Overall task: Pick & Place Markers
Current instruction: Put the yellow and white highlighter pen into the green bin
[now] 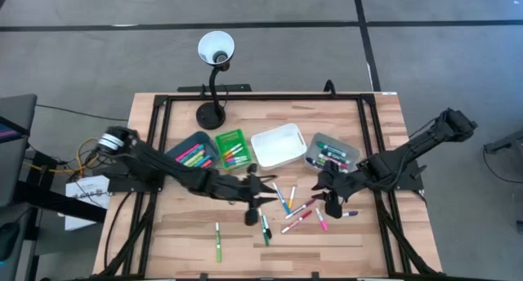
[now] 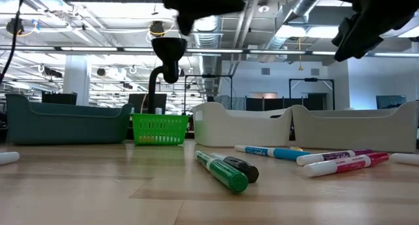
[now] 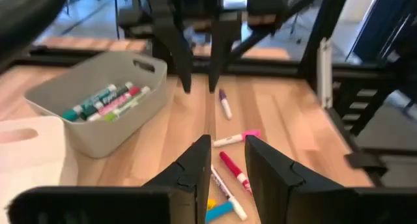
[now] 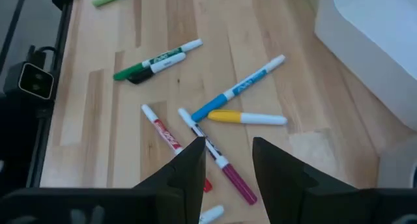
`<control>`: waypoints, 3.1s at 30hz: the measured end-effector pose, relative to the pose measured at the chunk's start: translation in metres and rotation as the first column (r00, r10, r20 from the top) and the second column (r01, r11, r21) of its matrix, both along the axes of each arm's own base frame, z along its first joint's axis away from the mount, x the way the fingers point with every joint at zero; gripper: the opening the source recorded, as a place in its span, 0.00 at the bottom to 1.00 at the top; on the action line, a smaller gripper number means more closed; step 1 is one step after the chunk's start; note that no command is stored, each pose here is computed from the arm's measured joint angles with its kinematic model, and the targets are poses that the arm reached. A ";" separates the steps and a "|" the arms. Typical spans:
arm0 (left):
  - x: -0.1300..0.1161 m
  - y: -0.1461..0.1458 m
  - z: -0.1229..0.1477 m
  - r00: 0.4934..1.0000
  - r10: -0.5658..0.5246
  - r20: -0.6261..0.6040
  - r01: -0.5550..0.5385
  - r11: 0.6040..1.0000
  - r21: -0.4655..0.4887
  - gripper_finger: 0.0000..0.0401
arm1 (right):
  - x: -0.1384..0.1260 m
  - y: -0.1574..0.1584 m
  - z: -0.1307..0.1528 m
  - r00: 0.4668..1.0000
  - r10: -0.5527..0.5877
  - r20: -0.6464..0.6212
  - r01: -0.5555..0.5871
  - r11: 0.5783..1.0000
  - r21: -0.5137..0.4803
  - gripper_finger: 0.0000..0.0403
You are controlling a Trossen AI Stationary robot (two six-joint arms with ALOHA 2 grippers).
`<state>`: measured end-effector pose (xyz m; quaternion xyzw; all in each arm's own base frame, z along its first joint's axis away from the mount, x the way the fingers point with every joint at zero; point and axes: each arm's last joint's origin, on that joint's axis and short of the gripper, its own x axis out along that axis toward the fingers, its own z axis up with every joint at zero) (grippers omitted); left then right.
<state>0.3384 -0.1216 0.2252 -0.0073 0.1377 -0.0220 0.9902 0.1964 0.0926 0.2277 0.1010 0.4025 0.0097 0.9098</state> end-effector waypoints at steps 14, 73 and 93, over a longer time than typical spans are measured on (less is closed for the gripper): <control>0.055 -0.011 -0.074 0.969 0.071 -0.235 -0.077 0.997 -0.014 0.40 | -0.003 0.002 -0.002 1.000 0.019 -0.018 -0.019 1.000 -0.002 0.29; -0.081 0.032 0.006 0.996 0.039 -0.076 -0.047 0.993 -0.105 0.28 | 0.167 -0.049 0.017 0.943 0.249 0.221 -0.107 0.855 -0.507 0.11; -0.088 0.010 0.027 0.991 -0.073 0.111 0.084 0.992 -0.094 0.28 | 0.261 -0.120 -0.068 0.943 -0.035 0.330 0.152 0.929 -0.336 0.09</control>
